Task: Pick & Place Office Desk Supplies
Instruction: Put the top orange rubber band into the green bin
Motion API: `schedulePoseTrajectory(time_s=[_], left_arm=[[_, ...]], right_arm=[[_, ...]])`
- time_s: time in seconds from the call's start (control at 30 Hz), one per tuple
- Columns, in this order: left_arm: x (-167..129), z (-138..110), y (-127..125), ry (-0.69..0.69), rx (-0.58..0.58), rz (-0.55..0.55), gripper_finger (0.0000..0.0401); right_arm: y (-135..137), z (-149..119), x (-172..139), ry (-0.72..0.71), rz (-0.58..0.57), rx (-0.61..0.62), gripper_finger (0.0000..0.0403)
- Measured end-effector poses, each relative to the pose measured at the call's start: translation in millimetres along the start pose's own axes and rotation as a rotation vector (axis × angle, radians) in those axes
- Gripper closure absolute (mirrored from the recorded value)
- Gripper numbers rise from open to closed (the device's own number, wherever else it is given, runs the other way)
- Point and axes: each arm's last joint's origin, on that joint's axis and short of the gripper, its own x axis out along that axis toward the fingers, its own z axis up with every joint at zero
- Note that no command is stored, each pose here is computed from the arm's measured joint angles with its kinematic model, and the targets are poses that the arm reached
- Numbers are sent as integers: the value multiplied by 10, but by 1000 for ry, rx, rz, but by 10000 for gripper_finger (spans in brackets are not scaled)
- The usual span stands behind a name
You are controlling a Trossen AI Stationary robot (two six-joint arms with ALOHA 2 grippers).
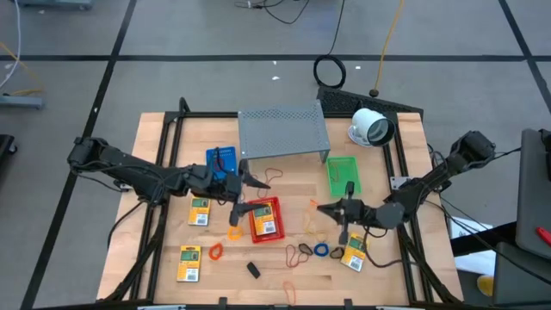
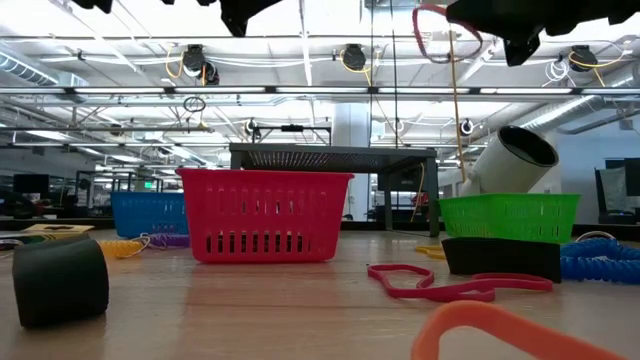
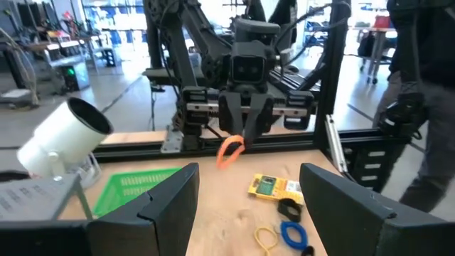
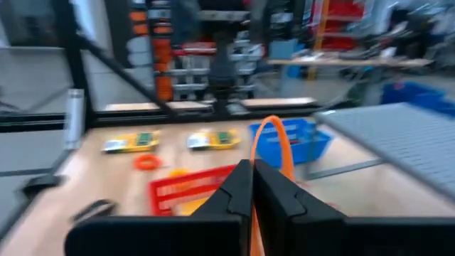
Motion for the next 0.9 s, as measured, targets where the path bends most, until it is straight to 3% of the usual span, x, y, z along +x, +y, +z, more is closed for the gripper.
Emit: schedulePoseTrajectory(time_s=[0.2, 0.43, 0.9], left_arm=[[3, -6, 69, 5, -2, 25, 146], [-1, -92, 116, 94, -19, 41, 146], [-5, -126, 114, 127, -104, 46, 146]], right_arm=[[-129, 139, -108, -31, -187, -11, 403], [-225, 24, -253, 28, -424, -5, 403], [-528, -397, -210, 62, -579, 34, 403]])
